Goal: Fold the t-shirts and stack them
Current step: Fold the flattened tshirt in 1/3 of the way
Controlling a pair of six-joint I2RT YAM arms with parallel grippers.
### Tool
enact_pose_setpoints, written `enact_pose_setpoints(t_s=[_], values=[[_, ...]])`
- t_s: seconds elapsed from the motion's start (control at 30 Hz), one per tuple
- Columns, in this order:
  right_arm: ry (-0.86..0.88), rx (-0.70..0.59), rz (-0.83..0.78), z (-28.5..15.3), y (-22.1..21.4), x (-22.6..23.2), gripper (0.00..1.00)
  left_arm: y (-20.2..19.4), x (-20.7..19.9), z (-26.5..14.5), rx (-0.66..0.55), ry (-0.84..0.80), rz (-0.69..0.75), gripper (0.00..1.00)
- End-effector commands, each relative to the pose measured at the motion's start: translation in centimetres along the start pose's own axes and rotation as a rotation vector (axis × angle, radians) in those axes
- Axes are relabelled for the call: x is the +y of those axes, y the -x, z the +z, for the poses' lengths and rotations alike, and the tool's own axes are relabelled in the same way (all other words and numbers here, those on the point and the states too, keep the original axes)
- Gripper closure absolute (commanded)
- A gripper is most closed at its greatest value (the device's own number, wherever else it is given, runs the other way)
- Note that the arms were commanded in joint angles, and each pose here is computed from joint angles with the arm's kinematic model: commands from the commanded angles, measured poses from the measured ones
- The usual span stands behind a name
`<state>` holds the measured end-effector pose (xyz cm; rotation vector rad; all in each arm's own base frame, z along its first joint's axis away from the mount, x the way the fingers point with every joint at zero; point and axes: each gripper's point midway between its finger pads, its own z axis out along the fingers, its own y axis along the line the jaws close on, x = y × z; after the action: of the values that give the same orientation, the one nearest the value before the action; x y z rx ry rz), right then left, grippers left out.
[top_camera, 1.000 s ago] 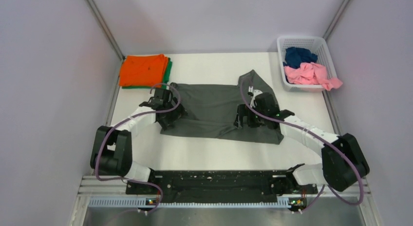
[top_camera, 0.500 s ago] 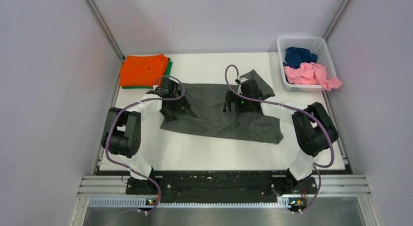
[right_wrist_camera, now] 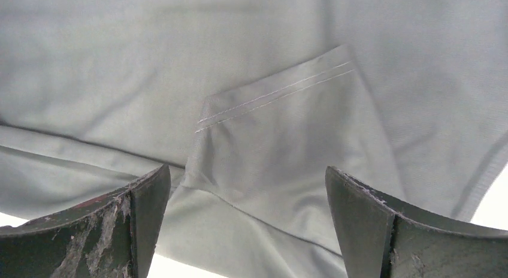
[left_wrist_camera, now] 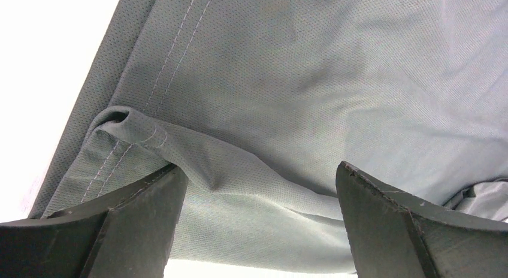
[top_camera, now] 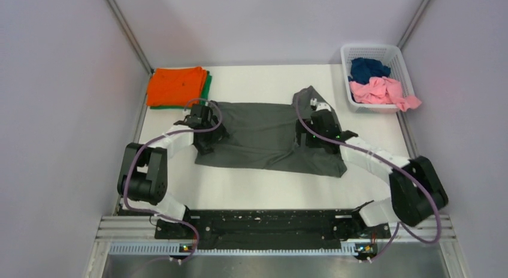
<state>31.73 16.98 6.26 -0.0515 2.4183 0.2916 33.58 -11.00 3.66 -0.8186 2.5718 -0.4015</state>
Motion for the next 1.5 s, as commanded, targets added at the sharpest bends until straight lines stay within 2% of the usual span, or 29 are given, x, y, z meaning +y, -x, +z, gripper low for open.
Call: enact_pose_setpoints(t_s=[0.0,0.13,0.27,0.37,0.6,0.77,0.87,1.07,1.2,1.27,1.47], values=[[-0.070,-0.247,0.052,-4.1,4.9,-1.7,0.01,-3.9,3.8,0.4,0.109,0.076,0.001,0.01],[-0.026,-0.277,0.043,-6.0,4.4,-1.5,0.01,-4.9,4.7,-0.4,0.111,0.072,0.002,0.01],[0.065,-0.210,0.085,-5.0,1.3,-0.6,0.01,-5.2,5.1,-0.8,0.101,0.072,-0.002,0.01],[0.118,-0.103,0.114,-3.4,-1.5,0.3,0.01,-5.3,4.5,-1.0,0.101,0.036,-0.004,0.01],[0.010,0.085,0.233,-2.6,-8.3,-2.2,0.01,-6.8,5.4,-1.9,0.110,0.009,-0.016,0.01],[-0.053,0.206,0.277,-5.1,-14.2,-4.4,0.03,-9.5,6.7,-2.6,0.165,-0.014,-0.045,0.01],[-0.071,0.239,0.302,-6.9,-15.9,-5.0,0.03,-10.6,7.0,-3.7,0.180,-0.047,-0.051,0.01],[0.022,0.147,0.315,-9.4,-13.6,-3.7,0.02,-10.5,7.5,-6.5,0.130,-0.054,-0.046,0.01],[0.094,0.041,0.271,-9.7,-10.4,-2.5,0.01,-9.5,3.6,-8.0,0.107,-0.246,-0.031,0.01],[0.105,0.000,0.249,-9.9,-8.9,-2.1,0.01,-8.6,2.3,-8.2,0.083,-0.289,-0.020,0.01],[0.092,-0.071,0.210,-10.0,-5.6,-1.6,0.01,-5.8,1.9,-6.5,0.052,-0.174,0.001,0.01]])
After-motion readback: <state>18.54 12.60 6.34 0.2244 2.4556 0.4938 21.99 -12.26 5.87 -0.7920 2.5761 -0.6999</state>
